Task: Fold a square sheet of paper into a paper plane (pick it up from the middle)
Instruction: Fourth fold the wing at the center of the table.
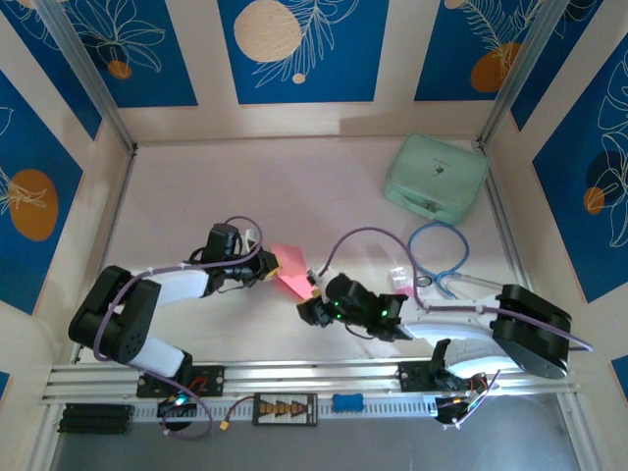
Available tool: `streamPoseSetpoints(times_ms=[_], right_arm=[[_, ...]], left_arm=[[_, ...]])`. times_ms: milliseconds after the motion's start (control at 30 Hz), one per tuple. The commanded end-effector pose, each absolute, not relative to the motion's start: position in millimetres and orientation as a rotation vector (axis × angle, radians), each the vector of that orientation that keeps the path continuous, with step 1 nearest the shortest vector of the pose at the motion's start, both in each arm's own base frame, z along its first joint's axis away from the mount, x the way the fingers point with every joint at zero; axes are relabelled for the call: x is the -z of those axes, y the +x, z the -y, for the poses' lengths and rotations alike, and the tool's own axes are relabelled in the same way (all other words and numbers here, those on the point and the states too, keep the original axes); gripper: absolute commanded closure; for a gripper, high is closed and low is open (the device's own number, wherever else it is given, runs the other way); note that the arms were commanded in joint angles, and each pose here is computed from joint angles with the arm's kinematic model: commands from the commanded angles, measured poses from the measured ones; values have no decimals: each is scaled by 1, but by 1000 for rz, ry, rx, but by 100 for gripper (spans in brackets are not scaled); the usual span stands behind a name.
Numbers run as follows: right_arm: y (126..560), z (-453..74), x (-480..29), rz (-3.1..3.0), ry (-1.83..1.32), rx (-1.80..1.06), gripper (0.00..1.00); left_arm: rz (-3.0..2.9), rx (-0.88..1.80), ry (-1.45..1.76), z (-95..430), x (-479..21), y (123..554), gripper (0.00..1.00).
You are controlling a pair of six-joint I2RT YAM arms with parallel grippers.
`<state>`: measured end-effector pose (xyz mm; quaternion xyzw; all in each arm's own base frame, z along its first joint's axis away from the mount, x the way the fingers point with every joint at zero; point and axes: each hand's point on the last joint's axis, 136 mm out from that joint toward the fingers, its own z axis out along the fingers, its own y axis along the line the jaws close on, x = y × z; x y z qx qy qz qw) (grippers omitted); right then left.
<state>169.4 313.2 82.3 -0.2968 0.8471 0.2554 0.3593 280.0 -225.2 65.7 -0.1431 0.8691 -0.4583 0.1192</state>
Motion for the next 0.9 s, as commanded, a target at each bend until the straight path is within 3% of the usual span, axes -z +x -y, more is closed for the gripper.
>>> streamPoseSetpoints(times_ms=[0, 433, 867], right_arm=[[192, -314, -84, -2019, -893, -332, 50], [213, -335, -59, -1948, -956, -60, 55], [209, -330, -31, -2001, -982, -55, 63]], left_arm=[[-2511, 1322, -454, 224, -70, 283, 100], [-2535, 1329, -455, 228, -69, 279, 99], [-2534, 1340, -450, 229, -71, 279, 99]])
